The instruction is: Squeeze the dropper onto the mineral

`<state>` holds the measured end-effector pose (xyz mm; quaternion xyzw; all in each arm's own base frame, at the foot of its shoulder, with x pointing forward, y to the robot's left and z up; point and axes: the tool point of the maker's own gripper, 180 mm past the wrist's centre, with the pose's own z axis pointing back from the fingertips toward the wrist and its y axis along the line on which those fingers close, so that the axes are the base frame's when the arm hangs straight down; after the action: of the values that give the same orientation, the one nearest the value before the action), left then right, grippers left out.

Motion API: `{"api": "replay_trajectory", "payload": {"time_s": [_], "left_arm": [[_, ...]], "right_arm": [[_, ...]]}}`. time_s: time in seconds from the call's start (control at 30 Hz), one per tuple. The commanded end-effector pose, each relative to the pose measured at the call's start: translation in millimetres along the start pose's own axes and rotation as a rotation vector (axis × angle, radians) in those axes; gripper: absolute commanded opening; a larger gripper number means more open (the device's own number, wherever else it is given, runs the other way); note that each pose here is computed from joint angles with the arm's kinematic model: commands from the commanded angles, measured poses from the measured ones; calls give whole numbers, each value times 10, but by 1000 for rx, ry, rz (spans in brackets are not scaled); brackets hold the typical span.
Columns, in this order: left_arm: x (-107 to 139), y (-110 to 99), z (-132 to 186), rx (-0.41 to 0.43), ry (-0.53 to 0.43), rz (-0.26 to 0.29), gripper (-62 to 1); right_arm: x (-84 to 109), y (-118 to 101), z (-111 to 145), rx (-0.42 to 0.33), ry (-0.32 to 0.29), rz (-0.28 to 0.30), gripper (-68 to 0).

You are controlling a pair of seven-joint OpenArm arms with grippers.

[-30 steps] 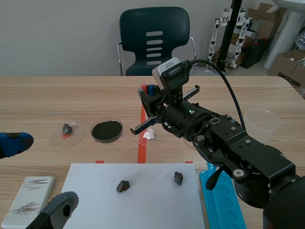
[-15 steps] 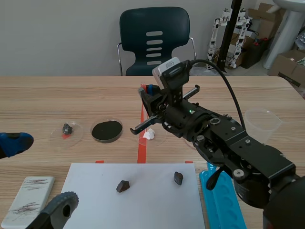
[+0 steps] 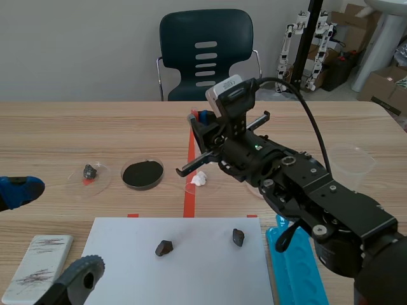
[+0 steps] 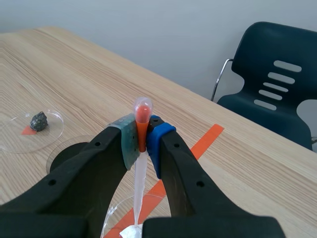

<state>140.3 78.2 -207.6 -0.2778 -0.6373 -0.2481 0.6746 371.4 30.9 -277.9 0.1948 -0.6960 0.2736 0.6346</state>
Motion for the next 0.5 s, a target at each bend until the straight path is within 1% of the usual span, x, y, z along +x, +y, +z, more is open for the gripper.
{"api": "replay_trajectory", "payload": {"time_s": [0.0,0.17,0.27,0.3,0.33,0.4,0.47], "left_arm": [[118,-16,-29,-5,-44,-1,14],[118,-15,-29,-5,-45,-1,14],[119,-15,-29,-5,-45,-1,14],[118,-15,-29,-5,-45,-1,14],[118,-15,-29,-5,-45,-1,14],[118,-15,-29,-5,-45,-1,14],[118,-15,-29,-5,-45,-1,14]], "right_arm": [[254,-66,0,-5,-75,31,-651],[408,-36,159,-18,-100,65,-634],[501,-31,283,-72,-93,86,-634],[567,-44,361,-115,-96,93,-634],[605,-58,410,-136,-100,97,-634],[728,-36,562,-173,-122,91,-634],[824,-4,700,-193,-136,73,-634]]}}
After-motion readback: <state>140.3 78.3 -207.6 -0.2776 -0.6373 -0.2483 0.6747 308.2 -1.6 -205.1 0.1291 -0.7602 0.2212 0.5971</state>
